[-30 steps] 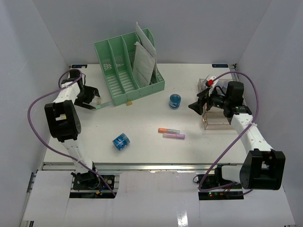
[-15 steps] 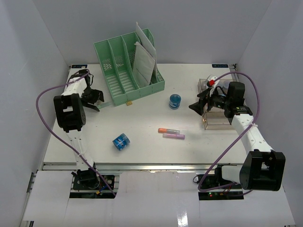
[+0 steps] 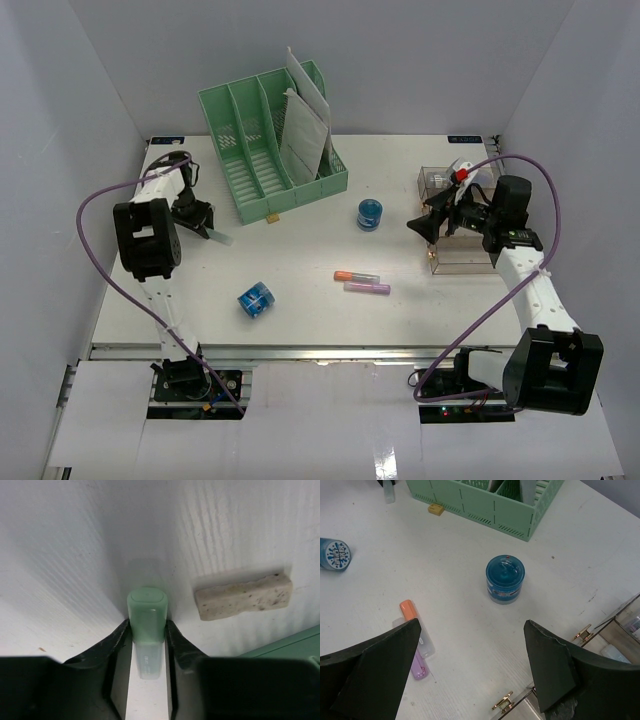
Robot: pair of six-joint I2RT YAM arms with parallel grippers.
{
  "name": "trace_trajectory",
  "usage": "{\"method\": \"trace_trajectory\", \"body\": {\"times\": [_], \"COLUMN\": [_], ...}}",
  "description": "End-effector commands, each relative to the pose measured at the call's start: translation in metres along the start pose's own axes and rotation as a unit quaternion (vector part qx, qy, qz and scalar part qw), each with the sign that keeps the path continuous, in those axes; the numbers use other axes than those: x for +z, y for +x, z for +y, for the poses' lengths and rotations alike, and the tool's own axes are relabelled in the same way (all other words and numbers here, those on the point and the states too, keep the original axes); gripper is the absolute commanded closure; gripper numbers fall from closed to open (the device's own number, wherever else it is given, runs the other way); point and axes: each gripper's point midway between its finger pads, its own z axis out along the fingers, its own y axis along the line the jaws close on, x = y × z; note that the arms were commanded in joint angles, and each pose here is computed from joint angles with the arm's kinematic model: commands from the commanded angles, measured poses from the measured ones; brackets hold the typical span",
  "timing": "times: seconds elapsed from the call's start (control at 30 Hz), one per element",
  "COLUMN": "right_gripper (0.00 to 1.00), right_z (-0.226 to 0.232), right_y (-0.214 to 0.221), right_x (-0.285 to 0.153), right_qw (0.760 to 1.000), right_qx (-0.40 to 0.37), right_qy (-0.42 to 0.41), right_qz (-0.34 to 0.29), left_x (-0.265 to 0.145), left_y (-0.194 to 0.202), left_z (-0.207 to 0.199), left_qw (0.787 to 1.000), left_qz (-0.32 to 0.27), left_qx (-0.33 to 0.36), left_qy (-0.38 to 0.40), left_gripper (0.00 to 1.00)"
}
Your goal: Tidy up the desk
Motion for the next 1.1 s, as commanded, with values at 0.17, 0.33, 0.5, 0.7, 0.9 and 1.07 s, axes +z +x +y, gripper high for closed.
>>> {"method": "trace_trajectory", "body": {"times": [0.17, 0.33, 0.5, 0.7, 0.9, 1.07], "right_gripper": [0.09, 0.06, 0.03, 0.01, 0.03, 0.03], "right_z": [0.034, 0.084, 0.123, 0.176, 0.196, 0.189], "right_y": [-0.006, 0.008, -0.004, -0.032, -0.047, -0.019], "right_x": [-0.004, 0.019, 0.061, 0.112, 0.159, 0.183], "right_qw": [0.996, 0.986, 0.977, 0.952, 0.955, 0.965], "right_qx": [-0.013, -0.049, -0.050, 0.066, 0.125, 0.114], "right_qy": [-0.079, -0.155, -0.192, -0.268, -0.230, -0.163], "right_qz": [-0.023, 0.030, 0.074, 0.131, 0.140, 0.171], "left_x": [-0.041, -0.098, -0.136, -0.168, -0.192, -0.203], "left_y": [0.002, 0.036, 0.090, 0.171, 0.219, 0.238], "left_z": [0.017, 0.011, 0.006, -0.013, -0.032, -0.039], "left_qw": [0.995, 0.970, 0.939, 0.899, 0.876, 0.864], "left_qz": [-0.049, -0.034, -0.016, 0.022, 0.038, 0.048], "left_qx": [0.049, 0.096, 0.157, 0.213, 0.243, 0.253], "left_qy": [0.073, 0.219, 0.305, 0.381, 0.416, 0.432], "left_gripper": [0.85, 0.93, 0.94, 0.95, 0.95, 0.95]}}
